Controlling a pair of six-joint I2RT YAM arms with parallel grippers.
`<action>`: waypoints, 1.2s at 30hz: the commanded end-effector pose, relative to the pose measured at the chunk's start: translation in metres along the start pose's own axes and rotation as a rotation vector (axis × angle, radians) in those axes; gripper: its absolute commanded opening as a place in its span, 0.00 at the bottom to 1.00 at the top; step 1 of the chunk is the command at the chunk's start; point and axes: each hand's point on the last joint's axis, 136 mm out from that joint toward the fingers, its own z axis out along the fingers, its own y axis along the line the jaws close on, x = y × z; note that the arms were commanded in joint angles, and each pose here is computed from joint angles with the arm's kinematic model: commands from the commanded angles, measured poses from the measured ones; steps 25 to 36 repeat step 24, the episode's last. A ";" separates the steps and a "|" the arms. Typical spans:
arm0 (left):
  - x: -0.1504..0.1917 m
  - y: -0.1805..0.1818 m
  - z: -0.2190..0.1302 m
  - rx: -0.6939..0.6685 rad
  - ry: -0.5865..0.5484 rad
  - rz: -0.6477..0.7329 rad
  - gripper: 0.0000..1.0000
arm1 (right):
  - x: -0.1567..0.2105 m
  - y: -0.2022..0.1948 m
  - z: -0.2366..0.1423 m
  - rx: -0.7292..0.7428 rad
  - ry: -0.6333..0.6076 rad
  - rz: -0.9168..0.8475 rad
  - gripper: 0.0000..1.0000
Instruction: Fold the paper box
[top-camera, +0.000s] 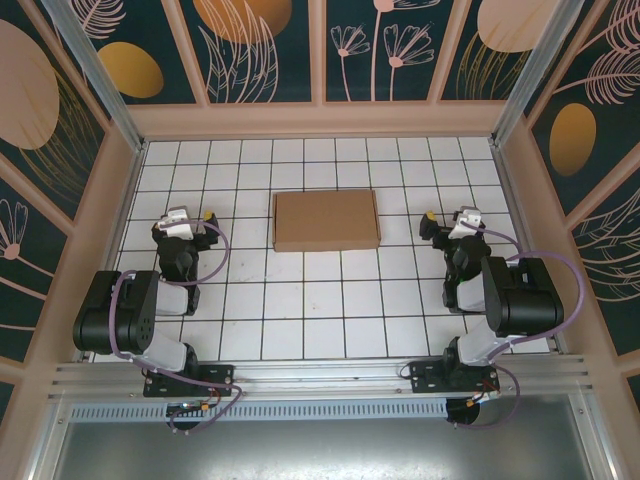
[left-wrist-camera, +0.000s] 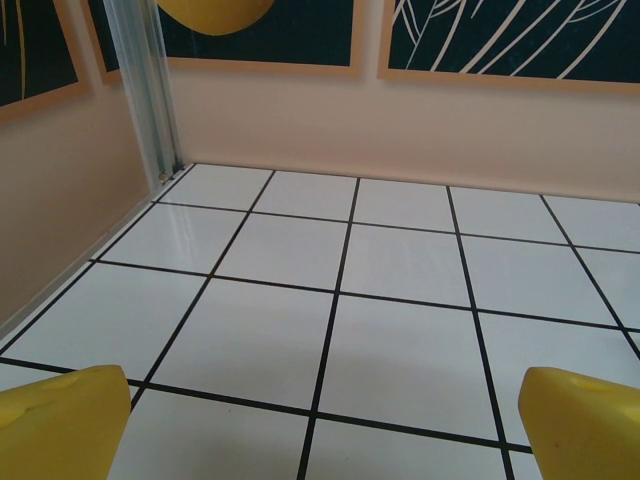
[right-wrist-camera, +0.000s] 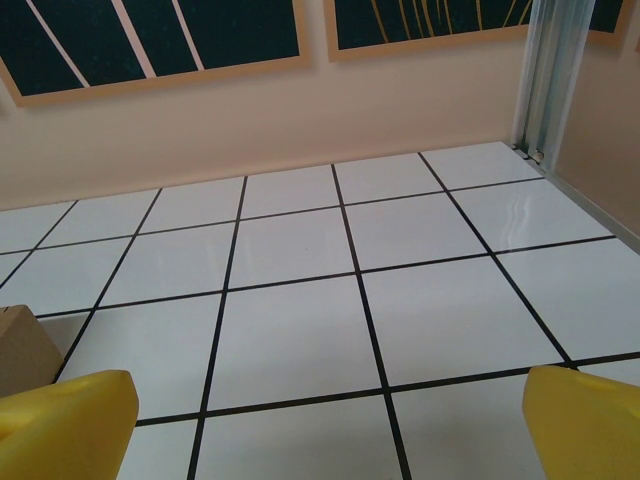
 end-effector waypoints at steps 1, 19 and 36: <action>-0.008 -0.002 -0.001 0.017 -0.029 -0.014 0.99 | -0.005 0.001 -0.002 0.000 -0.021 0.001 0.99; -0.007 -0.002 0.000 0.017 -0.025 -0.014 0.99 | -0.005 0.001 -0.002 0.001 -0.021 0.001 0.99; -0.007 -0.003 -0.001 0.020 -0.028 -0.014 0.99 | -0.005 0.001 -0.002 0.001 -0.021 0.001 0.99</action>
